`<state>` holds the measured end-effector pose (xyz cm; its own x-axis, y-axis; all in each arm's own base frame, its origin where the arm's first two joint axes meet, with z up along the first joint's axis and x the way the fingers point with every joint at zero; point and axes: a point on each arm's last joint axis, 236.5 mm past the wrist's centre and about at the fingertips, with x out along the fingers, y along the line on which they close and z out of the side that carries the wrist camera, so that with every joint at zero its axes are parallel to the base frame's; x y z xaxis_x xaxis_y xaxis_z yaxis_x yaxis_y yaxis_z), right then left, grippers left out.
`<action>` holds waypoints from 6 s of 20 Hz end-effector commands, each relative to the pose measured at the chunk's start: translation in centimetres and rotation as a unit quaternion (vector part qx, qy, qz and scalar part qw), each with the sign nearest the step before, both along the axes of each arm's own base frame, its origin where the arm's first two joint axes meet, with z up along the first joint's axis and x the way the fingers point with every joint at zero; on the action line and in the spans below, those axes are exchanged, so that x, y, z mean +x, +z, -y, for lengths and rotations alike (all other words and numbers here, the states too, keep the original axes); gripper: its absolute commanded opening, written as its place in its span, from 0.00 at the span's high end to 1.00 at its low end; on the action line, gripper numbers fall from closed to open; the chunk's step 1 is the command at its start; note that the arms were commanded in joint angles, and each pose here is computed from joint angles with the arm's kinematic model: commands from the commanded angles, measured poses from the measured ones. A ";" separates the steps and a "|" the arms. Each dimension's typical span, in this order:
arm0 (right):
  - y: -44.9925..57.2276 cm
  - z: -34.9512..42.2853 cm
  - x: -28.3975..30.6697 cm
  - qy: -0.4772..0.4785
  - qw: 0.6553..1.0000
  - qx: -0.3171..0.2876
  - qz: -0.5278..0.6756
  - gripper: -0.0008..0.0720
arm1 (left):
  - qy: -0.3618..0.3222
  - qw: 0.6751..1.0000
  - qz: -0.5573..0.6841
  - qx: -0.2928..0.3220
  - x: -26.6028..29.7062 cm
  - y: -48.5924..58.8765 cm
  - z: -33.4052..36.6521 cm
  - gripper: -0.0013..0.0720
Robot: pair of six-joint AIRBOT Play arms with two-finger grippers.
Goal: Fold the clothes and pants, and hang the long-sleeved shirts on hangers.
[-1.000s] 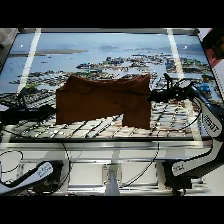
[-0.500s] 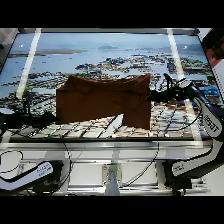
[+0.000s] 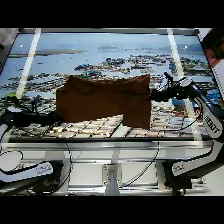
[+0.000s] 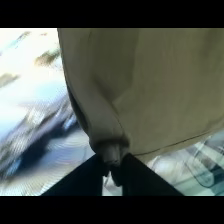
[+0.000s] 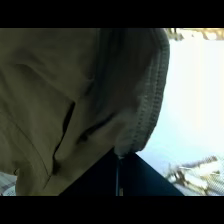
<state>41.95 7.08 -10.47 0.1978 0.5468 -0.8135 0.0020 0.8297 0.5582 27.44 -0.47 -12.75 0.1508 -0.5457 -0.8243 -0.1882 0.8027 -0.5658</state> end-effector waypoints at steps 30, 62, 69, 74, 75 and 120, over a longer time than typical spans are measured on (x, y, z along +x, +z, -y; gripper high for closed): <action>55.9 -0.3 -24.5 -0.111 0.674 -0.099 0.723 0.97 | 0.126 0.604 0.784 0.066 -6.5 56.0 6.1 0.96; 16.9 8.1 11.6 -0.248 0.931 -0.063 0.260 0.96 | 0.119 0.874 0.444 0.159 27.2 17.9 5.0 0.96; 8.8 7.4 10.1 -0.187 0.963 -0.095 0.171 0.96 | 0.097 0.900 0.396 0.154 27.0 12.6 5.2 0.96; 6.3 7.0 6.6 -0.122 0.979 -0.126 0.105 0.96 | 0.084 0.927 0.349 0.107 25.4 11.0 3.6 0.96; 6.0 6.9 6.1 -0.115 0.980 -0.128 0.096 0.96 | 0.063 0.931 0.344 0.106 24.9 10.8 3.4 0.96; 16.0 9.4 -1.0 -0.004 0.969 -0.235 0.072 0.28 | -0.093 0.927 0.258 0.256 13.7 22.2 -3.9 0.92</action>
